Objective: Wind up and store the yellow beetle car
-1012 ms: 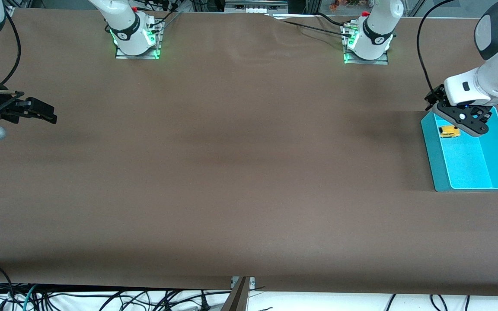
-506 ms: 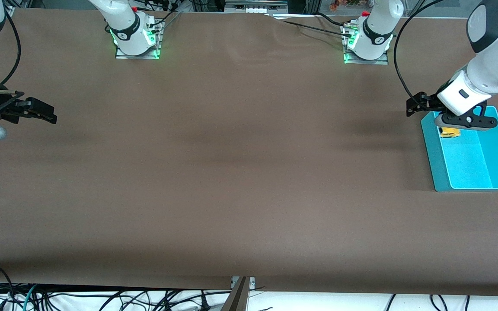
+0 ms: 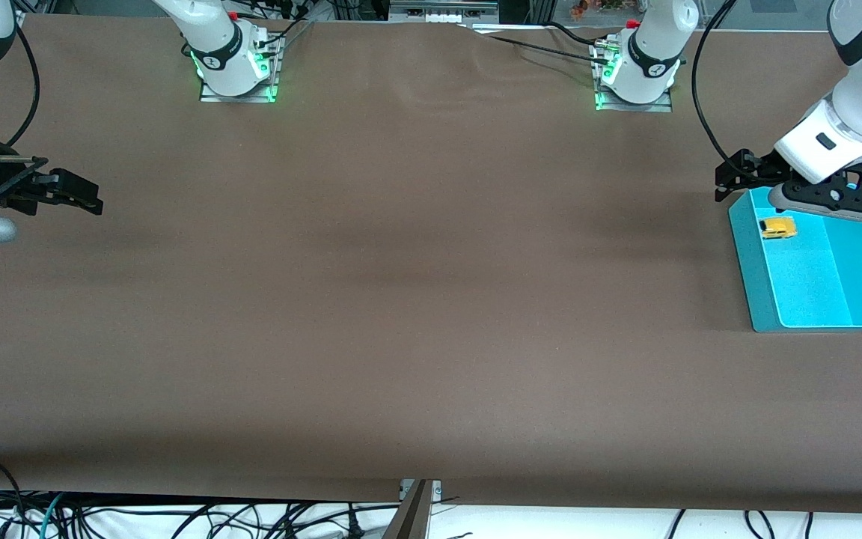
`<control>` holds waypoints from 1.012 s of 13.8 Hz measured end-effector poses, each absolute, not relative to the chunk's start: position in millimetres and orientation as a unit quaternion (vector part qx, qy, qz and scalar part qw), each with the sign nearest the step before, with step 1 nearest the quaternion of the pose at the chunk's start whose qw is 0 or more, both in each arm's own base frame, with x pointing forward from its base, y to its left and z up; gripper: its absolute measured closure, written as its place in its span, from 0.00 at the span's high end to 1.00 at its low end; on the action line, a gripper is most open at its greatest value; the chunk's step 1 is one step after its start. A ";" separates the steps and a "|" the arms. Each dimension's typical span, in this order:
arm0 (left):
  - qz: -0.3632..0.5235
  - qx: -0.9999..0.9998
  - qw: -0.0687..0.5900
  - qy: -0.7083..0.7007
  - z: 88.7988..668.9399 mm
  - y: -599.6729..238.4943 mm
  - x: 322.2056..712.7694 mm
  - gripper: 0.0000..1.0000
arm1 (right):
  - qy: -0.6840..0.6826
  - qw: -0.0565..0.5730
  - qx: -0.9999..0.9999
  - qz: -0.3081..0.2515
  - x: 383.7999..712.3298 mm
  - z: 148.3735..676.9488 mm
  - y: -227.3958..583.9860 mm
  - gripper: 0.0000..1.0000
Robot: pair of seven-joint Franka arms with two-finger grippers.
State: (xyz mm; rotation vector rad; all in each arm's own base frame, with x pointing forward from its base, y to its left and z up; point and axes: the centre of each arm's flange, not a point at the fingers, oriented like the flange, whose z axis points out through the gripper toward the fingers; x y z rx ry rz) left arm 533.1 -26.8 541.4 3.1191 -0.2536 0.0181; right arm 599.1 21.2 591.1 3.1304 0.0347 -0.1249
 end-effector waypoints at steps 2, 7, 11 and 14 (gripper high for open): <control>0.005 0.998 0.006 -0.068 541.0 -25.2 533.8 1.00 | 0.011 0.004 0.999 -0.040 599.1 591.1 21.3 1.00; -0.004 1.000 0.007 -0.008 536.8 -26.5 533.8 1.00 | 0.011 0.004 0.999 -0.040 599.1 591.2 21.5 1.00; -0.015 1.000 0.006 -0.005 534.5 -29.2 531.7 1.00 | 0.012 0.004 0.999 -0.039 599.3 591.3 22.3 1.00; -0.031 0.999 0.005 -0.005 534.0 -29.0 528.2 1.00 | 0.014 0.004 0.999 -0.039 599.5 590.9 25.1 1.00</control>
